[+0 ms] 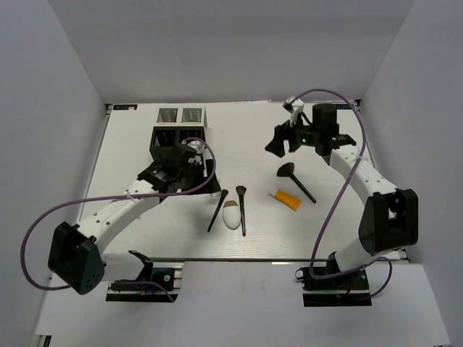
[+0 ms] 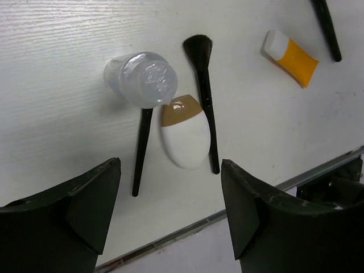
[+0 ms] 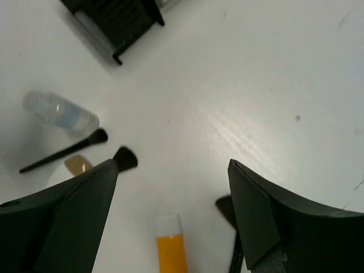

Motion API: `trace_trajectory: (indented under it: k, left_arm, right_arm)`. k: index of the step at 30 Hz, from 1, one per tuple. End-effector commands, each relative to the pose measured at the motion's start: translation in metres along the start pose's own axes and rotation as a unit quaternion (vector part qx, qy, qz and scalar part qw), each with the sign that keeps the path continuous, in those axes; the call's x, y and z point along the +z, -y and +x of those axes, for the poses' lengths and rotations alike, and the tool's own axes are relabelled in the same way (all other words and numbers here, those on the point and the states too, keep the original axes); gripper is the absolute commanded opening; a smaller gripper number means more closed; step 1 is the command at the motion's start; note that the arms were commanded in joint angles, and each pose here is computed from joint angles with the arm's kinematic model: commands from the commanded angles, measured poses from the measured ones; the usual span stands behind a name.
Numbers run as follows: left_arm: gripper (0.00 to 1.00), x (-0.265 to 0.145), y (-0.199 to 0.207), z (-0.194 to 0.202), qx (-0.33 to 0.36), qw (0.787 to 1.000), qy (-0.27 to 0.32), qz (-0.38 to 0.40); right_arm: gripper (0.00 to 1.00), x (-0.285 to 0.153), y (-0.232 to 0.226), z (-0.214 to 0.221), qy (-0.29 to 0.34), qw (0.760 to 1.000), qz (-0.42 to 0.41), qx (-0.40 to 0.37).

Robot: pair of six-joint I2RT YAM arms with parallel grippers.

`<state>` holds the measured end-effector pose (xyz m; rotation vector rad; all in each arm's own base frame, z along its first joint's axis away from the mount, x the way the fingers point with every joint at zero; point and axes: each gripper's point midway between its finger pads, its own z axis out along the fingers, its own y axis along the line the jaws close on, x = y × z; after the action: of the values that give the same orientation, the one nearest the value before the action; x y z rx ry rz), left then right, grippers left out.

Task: Organize the makeup

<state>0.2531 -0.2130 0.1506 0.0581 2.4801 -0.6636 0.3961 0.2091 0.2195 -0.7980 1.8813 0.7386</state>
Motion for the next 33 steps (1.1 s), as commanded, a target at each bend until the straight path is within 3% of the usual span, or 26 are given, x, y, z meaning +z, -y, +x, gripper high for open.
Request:
trace_trajectory:
  k: [1, 3, 12, 19, 23, 28, 30, 33]
  left_arm:
    - [0.82, 0.007, 0.01, -0.008, 0.022, 0.999, 0.004, -0.033]
    - [0.89, 0.018, -0.002, -0.008, 0.029, 0.996, 0.001, -0.085]
    - [0.92, 0.042, -0.024, -0.014, 0.051, 0.978, -0.003, -0.201]
    - [0.76, 0.064, -0.026, -0.019, 0.06, 0.976, 0.003, -0.207]
    - [0.59, 0.07, -0.019, -0.026, 0.062, 0.978, 0.012, -0.197]
    - [0.5, 0.074, -0.016, -0.031, 0.064, 0.978, 0.016, -0.196]
    - [0.52, 0.076, -0.017, -0.029, 0.064, 0.979, 0.013, -0.196]
    - [0.66, 0.077, -0.018, -0.029, 0.064, 0.978, 0.013, -0.198]
  right_arm:
    - [0.83, -0.026, -0.013, 0.007, 0.0, 1.0, -0.013, -0.007]
    - [0.82, -0.03, -0.015, 0.014, -0.002, 1.0, -0.015, 0.003]
    - [0.8, -0.033, -0.013, 0.018, 0.0, 1.0, -0.018, 0.018]
    - [0.77, -0.03, -0.013, 0.022, -0.004, 0.999, -0.023, 0.022]
    - [0.76, -0.03, -0.014, 0.028, -0.01, 0.999, -0.024, 0.021]
    - [0.76, -0.031, -0.013, 0.035, -0.015, 0.999, -0.022, 0.021]
    - [0.77, -0.031, -0.013, 0.037, -0.017, 0.999, -0.022, 0.021]
    - [0.79, -0.031, -0.012, 0.037, -0.017, 0.999, -0.021, 0.021]
